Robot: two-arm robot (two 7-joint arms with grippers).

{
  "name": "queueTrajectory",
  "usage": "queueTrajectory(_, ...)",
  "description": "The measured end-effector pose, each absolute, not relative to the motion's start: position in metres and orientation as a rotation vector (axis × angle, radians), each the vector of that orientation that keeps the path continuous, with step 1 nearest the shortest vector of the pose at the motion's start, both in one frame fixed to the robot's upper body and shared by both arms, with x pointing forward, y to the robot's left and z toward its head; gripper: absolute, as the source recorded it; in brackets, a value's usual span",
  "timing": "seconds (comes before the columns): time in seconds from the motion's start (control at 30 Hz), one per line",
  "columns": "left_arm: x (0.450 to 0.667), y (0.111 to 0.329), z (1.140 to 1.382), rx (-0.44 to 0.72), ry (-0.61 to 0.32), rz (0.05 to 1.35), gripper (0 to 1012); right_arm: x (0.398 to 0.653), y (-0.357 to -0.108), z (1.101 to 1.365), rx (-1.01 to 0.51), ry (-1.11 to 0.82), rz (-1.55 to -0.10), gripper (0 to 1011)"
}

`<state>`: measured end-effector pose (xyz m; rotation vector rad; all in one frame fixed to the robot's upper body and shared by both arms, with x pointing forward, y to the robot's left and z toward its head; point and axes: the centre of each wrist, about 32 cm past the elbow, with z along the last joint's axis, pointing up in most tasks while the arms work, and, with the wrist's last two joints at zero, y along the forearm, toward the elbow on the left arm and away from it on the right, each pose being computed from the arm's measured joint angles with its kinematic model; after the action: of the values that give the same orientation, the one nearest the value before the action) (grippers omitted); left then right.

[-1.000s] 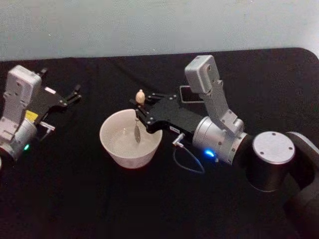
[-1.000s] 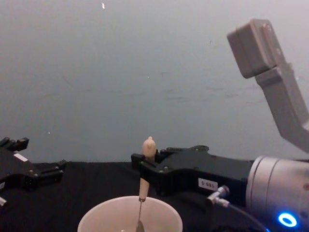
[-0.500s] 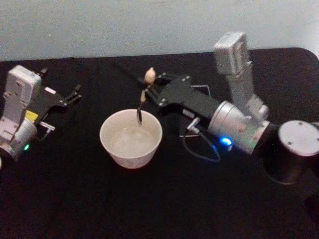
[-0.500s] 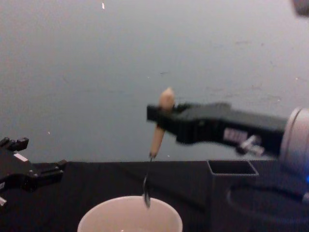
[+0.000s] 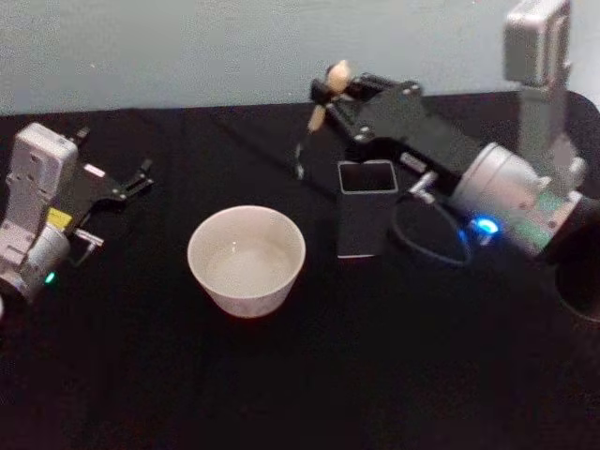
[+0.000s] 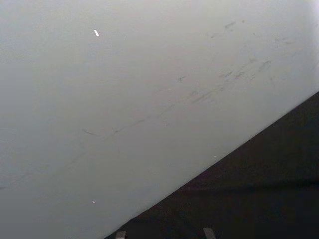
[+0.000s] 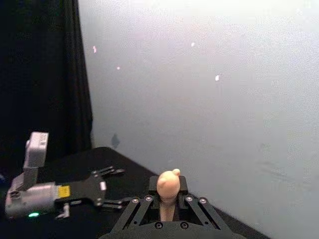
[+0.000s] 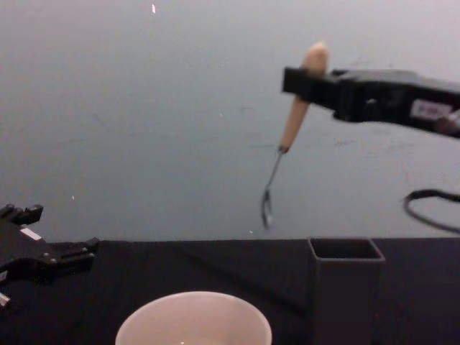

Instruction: Pick up the stirring spoon with one hand, stir inside the cup, then place it back in its original position.

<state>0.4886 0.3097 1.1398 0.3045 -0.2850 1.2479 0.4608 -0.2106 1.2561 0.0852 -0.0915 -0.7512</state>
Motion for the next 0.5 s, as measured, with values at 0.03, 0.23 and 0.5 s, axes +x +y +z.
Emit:
queueTrajectory(0.03,0.489,0.31,1.14,0.304,-0.285,1.248,1001,0.461,-0.213,1.257,0.087,-0.095,-0.757,197)
queueTrajectory(0.23,0.489,0.31,1.14,0.304,-0.285,1.248,1001,0.457,-0.228,1.262,0.082,-0.113,-0.814,197)
queueTrajectory(0.5,0.489,0.31,1.14,0.304,-0.285,1.248,1002,0.45,-0.242,1.263,0.048,-0.108,-0.86,197)
